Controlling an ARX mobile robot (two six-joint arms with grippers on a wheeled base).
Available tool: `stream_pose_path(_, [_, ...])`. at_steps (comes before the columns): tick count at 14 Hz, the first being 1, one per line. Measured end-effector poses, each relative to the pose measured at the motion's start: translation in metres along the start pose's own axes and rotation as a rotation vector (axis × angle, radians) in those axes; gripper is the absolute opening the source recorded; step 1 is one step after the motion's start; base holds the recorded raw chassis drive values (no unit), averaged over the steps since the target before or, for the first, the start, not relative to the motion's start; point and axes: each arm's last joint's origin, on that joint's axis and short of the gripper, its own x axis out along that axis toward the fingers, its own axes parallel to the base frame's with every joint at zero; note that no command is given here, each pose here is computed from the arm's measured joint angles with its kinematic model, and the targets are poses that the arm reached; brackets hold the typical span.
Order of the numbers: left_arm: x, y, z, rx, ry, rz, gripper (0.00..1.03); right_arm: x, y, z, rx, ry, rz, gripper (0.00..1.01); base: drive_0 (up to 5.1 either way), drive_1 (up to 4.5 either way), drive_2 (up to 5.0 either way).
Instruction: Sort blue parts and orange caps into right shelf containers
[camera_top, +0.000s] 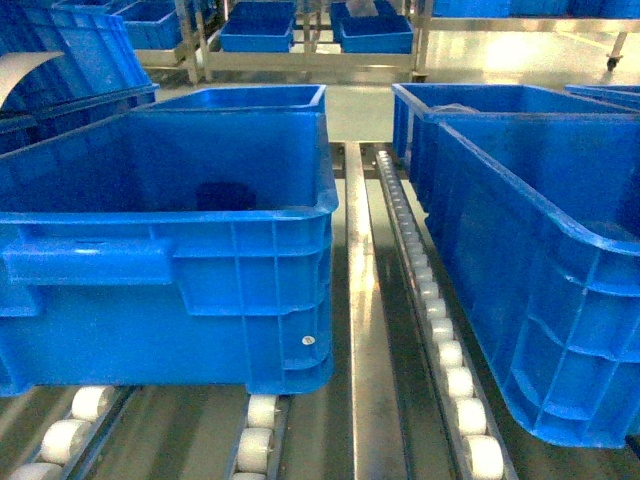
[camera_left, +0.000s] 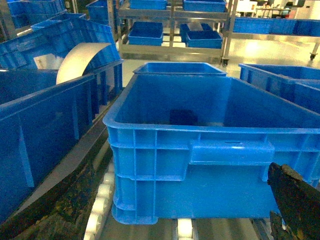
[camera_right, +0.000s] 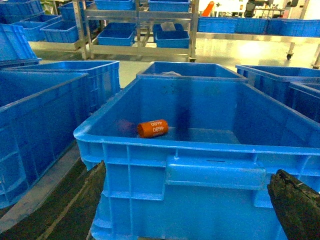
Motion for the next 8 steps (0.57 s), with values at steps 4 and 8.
stream_pose_path(4, [0.0,0.0,0.0,0.0,0.0,0.0,0.98,0.0,0.0,0.0,0.0,0.0,0.0,0.98,0.0,0.0,0.0])
stream_pose_path(8, [0.0,0.0,0.0,0.0,0.0,0.0,0.98,0.0,0.0,0.0,0.0,0.0,0.0,0.98,0.0,0.0,0.0])
